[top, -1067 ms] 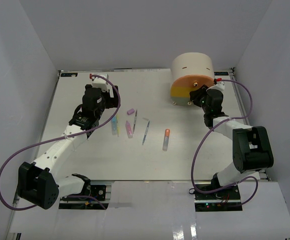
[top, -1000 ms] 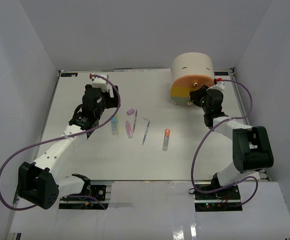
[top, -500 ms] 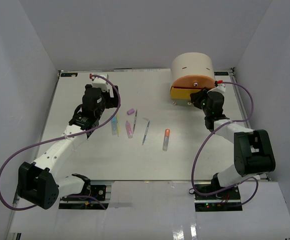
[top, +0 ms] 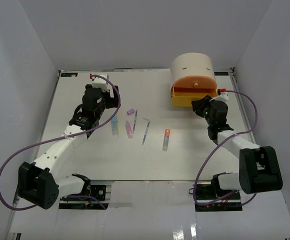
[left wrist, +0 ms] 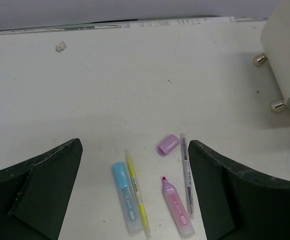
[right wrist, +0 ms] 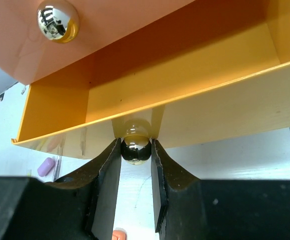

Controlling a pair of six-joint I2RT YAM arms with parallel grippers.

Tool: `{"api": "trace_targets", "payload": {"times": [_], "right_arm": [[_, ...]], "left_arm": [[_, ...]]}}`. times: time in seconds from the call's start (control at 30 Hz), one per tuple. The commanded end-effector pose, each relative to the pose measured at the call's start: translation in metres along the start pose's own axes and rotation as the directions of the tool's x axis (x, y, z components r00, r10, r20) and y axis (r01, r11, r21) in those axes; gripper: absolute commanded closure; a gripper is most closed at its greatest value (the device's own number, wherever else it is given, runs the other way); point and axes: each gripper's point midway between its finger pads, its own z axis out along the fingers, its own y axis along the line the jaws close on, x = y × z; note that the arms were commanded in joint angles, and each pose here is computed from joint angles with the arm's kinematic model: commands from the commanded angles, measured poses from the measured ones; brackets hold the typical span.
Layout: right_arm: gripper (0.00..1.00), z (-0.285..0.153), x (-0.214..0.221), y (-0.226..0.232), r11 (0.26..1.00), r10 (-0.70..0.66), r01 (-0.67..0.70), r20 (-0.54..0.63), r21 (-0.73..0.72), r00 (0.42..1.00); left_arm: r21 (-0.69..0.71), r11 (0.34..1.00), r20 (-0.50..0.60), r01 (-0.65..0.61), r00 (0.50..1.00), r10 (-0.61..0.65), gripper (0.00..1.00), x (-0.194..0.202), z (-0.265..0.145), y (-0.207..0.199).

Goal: Sort the stationery into containers
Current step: Open the drawer in the storage box.

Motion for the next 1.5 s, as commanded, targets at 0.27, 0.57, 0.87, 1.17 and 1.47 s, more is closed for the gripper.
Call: {"api": "trace_targets", "payload": {"times": [0.27,0.57,0.87,1.17,1.47], "right_arm": [[0.89,-0.019,-0.003,0.004,1.000,0.010,-0.010,0.007,-0.002,1.000],[0.76,-0.020,0.002,0.005,1.000,0.000,0.000,-0.013,-0.010,1.000],[0.75,-0.020,0.001,0.011,1.000,0.005,-0.005,-0.018,-0.020,1.000],[0.64,-0.020,-0.001,0.014,1.000,0.008,-0.008,-0.016,-0.009,1.000],[0.52,-0.025,-0.011,0.012,1.000,-0.015,0.015,0.009,0.018,1.000]], "left_arm": [[0.021,1.000,0.025,0.010,1.000,-0.011,0.02,-0.008,-0.004,-0.003],[0.026,1.000,0.004,0.016,1.000,-0.016,0.02,-0.003,-0.001,-0.005],[0.024,1.000,-0.008,0.018,1.000,-0.018,0.02,0.000,0.000,-0.005],[0.028,0.999,-0.014,0.021,1.000,-0.021,0.02,0.002,0.001,-0.006],[0.032,0.999,-0.020,0.021,1.000,-0.020,0.02,0.003,0.003,-0.007]]}}
